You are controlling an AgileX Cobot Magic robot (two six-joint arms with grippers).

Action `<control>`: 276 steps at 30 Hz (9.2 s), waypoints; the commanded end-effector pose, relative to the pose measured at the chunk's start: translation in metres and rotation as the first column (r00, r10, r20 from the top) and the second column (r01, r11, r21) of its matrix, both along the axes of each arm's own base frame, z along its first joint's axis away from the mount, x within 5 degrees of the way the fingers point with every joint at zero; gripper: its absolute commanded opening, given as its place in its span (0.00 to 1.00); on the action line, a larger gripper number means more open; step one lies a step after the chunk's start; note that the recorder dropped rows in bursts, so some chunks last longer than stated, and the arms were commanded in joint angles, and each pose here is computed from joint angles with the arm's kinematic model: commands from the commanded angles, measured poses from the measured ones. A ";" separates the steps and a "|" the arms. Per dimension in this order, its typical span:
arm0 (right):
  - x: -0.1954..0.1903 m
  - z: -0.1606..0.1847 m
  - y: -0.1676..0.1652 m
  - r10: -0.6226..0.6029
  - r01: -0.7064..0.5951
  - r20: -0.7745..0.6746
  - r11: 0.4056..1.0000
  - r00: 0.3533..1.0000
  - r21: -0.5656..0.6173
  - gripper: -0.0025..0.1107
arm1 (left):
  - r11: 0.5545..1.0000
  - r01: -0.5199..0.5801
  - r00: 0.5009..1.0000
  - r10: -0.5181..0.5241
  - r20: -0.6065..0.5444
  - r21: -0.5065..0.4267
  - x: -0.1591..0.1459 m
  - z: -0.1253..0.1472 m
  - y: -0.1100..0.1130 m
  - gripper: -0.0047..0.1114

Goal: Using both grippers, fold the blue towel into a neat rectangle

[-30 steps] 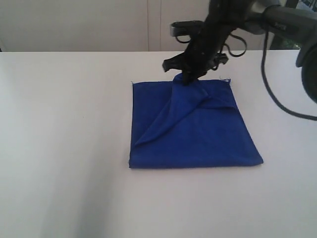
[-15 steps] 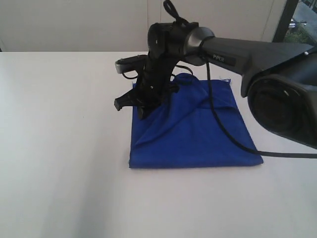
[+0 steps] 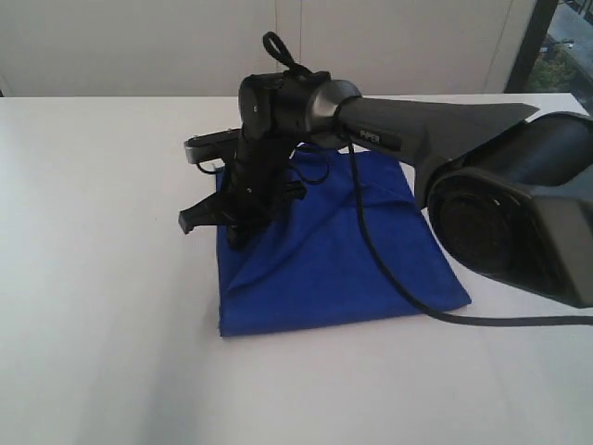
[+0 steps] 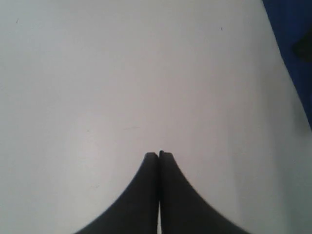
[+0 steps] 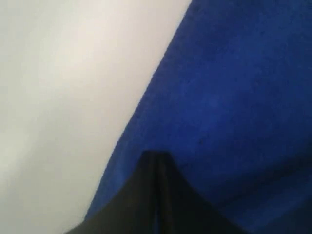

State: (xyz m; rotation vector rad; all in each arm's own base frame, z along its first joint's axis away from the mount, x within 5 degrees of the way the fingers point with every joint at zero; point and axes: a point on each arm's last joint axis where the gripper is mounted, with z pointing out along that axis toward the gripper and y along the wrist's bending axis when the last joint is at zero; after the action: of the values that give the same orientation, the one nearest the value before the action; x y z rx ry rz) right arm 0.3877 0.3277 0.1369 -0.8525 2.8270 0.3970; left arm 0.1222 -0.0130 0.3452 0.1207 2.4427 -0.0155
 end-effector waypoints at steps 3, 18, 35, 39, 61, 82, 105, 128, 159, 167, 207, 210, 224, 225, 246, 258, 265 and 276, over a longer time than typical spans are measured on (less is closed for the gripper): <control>-0.023 -0.010 0.034 -0.008 0.008 -0.005 0.999 1.000 0.049 0.02 | 1.000 -0.001 1.000 0.001 -0.009 -0.004 -0.002 -0.002 0.000 0.04; -0.045 0.062 0.022 0.173 -0.172 0.006 0.985 0.985 -0.017 0.02 | 1.000 -0.001 1.000 0.001 -0.009 -0.004 -0.002 -0.002 0.000 0.04; -0.115 0.010 0.053 0.319 -0.329 -0.104 0.939 0.942 -0.097 0.02 | 1.000 -0.001 1.000 0.001 -0.009 -0.004 -0.002 -0.002 0.000 0.04; -0.117 0.000 0.055 0.295 -0.304 -0.100 0.949 0.950 -0.088 0.02 | 1.000 -0.001 1.000 0.001 -0.009 -0.004 -0.002 -0.002 0.000 0.04; -0.110 0.000 0.068 0.136 -0.132 -0.047 0.988 0.990 0.077 0.02 | 1.000 -0.001 1.000 0.001 -0.009 -0.004 -0.002 -0.002 0.000 0.04; -0.006 0.081 -0.090 -0.199 0.187 0.085 0.974 0.976 0.131 0.02 | 1.000 -0.001 1.000 0.001 -0.009 -0.004 -0.002 -0.002 0.000 0.04; 0.039 0.012 -0.124 -0.435 0.382 0.166 0.881 0.885 0.278 0.23 | 1.000 -0.001 1.000 0.001 -0.009 -0.004 -0.002 -0.002 0.000 0.04; 0.035 0.030 -0.110 -0.402 0.330 0.204 0.891 0.893 0.313 0.02 | 1.000 -0.001 1.000 0.001 -0.009 -0.004 -0.002 -0.002 0.000 0.04; 0.028 0.038 -0.139 -0.530 0.503 0.022 0.818 0.848 0.279 0.28 | 1.000 -0.001 1.000 0.001 -0.009 -0.003 -0.002 -0.002 0.000 0.04; 0.029 0.011 -0.135 -0.574 0.569 -0.068 0.777 0.816 0.267 0.33 | 1.000 -0.001 1.000 0.001 -0.009 -0.003 -0.002 -0.002 0.000 0.04; 0.041 -0.004 -0.132 -0.693 0.685 -0.118 0.644 0.711 0.341 0.37 | 1.000 -0.001 1.000 0.001 -0.009 -0.003 -0.002 -0.002 0.000 0.04; 0.040 -0.011 -0.132 -0.702 0.702 -0.140 0.634 0.698 0.324 0.37 | 1.000 -0.001 1.000 0.001 -0.009 -0.003 -0.002 -0.002 0.000 0.04; 0.040 -0.013 -0.132 -0.705 0.707 -0.143 0.631 0.694 0.320 0.10 | 1.000 -0.001 1.000 0.001 -0.009 -0.003 -0.002 -0.002 0.000 0.04; 0.040 -0.013 -0.133 -0.704 0.705 -0.140 0.633 0.696 0.319 0.09 | 1.000 -0.001 1.000 0.001 -0.009 -0.003 -0.002 -0.002 0.000 0.04; 0.035 0.030 -0.141 -0.437 0.386 0.175 0.885 0.882 0.261 0.02 | 1.000 -0.001 1.000 0.001 -0.009 -0.003 -0.002 -0.002 0.000 0.04; 0.040 0.033 -0.141 -0.230 0.169 0.355 0.966 0.906 0.196 0.02 | 1.000 -0.001 1.000 0.001 -0.009 -0.003 -0.002 -0.002 0.000 0.04; 0.040 0.033 -0.142 -0.176 0.118 0.384 0.978 0.906 0.169 0.02 | 1.000 0.002 1.000 -0.002 0.011 0.009 -0.001 -0.001 0.001 0.04; 0.039 0.033 -0.141 -0.186 0.129 0.371 0.976 0.910 0.175 0.02 | 0.956 0.032 0.997 -0.010 0.076 -0.290 0.053 -0.009 -0.028 0.04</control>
State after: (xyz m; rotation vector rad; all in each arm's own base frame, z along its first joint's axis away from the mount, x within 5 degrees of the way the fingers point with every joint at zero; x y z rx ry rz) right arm 0.4269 0.1888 0.1625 -0.5942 2.4574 0.3661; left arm 0.1537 -0.0317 0.3512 0.0582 2.2738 -0.2717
